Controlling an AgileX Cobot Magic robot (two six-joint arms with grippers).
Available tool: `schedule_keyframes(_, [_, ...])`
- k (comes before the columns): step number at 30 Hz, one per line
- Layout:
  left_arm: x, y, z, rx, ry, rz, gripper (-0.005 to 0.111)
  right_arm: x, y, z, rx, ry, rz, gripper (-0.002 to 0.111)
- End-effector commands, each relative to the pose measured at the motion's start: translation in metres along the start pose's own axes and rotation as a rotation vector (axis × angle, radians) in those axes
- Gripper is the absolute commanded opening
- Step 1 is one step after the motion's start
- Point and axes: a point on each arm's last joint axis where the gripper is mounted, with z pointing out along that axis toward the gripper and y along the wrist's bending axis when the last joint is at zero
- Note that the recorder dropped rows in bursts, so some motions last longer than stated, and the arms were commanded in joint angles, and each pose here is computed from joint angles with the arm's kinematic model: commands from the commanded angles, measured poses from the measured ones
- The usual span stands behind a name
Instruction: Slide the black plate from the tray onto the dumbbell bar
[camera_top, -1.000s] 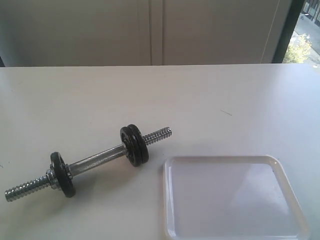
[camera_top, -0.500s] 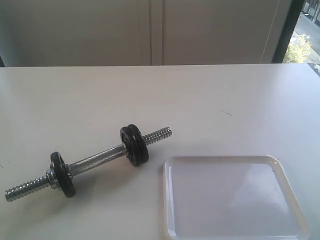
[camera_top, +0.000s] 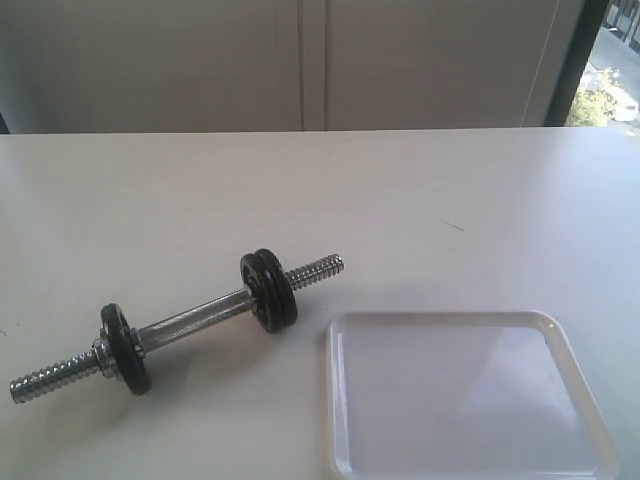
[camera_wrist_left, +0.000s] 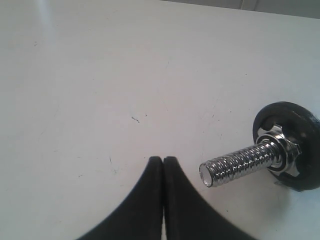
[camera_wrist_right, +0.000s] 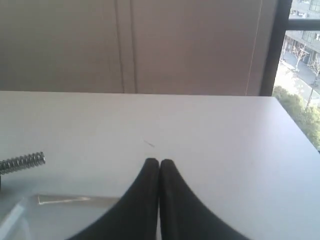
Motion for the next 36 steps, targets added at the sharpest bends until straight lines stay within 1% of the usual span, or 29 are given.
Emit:
schedule_keyframes(1, [0.0, 0.0, 0.0, 0.004, -0.007, -0.015, 0.0, 0.022, -0.004, 0.008, 0.03, 0.037, -0.027, 0.0])
schedule_keyframes(6, [0.0, 0.0, 0.0, 0.004, -0.007, -0.015, 0.0, 0.039, -0.007, 0.013, 0.041, 0.093, -0.04, 0.0])
schedule_keyframes(13, [0.0, 0.0, 0.0, 0.004, -0.007, -0.015, 0.0, 0.054, -0.011, 0.015, 0.074, 0.141, -0.034, 0.0])
schedule_keyframes(21, [0.0, 0.0, 0.0, 0.004, -0.007, -0.015, 0.0, 0.053, -0.012, 0.016, 0.085, 0.126, -0.036, 0.0])
schedule_keyframes(36, [0.0, 0.0, 0.0, 0.004, -0.007, -0.015, 0.0, 0.052, -0.011, 0.016, 0.058, 0.117, -0.049, 0.0])
